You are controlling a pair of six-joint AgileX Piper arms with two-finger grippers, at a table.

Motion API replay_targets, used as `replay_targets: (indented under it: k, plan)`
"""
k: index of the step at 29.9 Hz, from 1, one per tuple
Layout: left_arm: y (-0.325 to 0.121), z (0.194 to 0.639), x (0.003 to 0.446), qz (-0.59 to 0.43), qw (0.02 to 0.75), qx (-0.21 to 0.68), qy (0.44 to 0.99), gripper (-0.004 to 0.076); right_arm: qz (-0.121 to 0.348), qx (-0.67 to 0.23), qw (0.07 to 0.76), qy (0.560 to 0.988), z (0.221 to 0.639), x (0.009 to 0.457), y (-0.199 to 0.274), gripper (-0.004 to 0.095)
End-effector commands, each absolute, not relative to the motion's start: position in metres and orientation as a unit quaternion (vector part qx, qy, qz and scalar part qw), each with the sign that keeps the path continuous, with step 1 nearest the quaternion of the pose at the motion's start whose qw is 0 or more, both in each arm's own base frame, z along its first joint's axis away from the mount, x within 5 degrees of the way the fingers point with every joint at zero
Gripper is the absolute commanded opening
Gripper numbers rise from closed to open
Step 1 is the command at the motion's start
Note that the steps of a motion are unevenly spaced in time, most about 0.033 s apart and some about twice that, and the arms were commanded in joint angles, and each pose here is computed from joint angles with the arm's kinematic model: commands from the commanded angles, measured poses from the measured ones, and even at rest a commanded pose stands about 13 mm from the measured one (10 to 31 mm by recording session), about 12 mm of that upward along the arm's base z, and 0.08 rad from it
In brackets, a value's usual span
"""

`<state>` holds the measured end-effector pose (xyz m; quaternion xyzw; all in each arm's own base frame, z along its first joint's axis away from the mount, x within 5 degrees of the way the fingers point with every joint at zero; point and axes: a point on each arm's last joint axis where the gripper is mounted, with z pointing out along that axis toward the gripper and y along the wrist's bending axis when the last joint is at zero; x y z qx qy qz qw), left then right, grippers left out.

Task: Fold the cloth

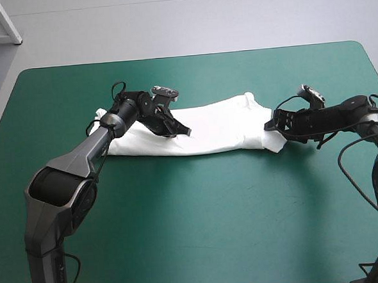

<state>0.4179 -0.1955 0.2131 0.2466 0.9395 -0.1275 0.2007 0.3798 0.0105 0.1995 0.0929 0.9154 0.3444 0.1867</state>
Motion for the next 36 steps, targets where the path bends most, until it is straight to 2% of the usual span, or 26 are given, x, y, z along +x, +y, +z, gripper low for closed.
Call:
replay_targets:
  k: [1, 9, 12, 14, 19, 22, 27, 36]
  plan:
    - [-0.2, 0.237, 0.417, -0.14, 0.241, 0.24, 0.93, 0.0019, 0.363, 0.074, 0.214, 0.904, 0.22, 0.382, 0.026, 0.0635]
    - [-0.2, 0.237, 0.418, -0.138, 0.246, 0.245, 0.927, 0.0019, 0.352, 0.04, 0.222, 0.908, 0.219, 0.382, 0.068, 0.0634]
    - [-0.2, 0.237, 0.418, -0.138, 0.246, 0.245, 0.927, 0.0019, 0.345, 0.043, 0.221, 0.911, 0.218, 0.382, 0.076, 0.0592]
    - [-0.2, 0.237, 0.418, -0.138, 0.246, 0.245, 0.927, 0.0019, 0.335, 0.043, 0.22, 0.915, 0.217, 0.382, 0.078, 0.0491]
    - [-0.199, 0.237, 0.419, -0.133, 0.247, 0.248, 0.927, 0.0019, 0.323, 0.041, 0.23, 0.917, 0.216, 0.383, 0.08, 0.0115]
    - [-0.198, 0.237, 0.419, -0.129, 0.247, 0.25, 0.927, 0.0019, 0.321, 0.045, 0.239, 0.916, 0.216, 0.384, 0.079, -0.0014]
    - [-0.198, 0.236, 0.419, -0.124, 0.247, 0.252, 0.927, 0.0019, 0.327, 0.044, 0.251, 0.91, 0.226, 0.386, 0.079, -0.0013]
    - [-0.197, 0.235, 0.417, -0.124, 0.237, 0.254, 0.929, 0.0019, 0.367, 0.022, 0.282, 0.886, 0.281, 0.386, 0.088, -0.0013]
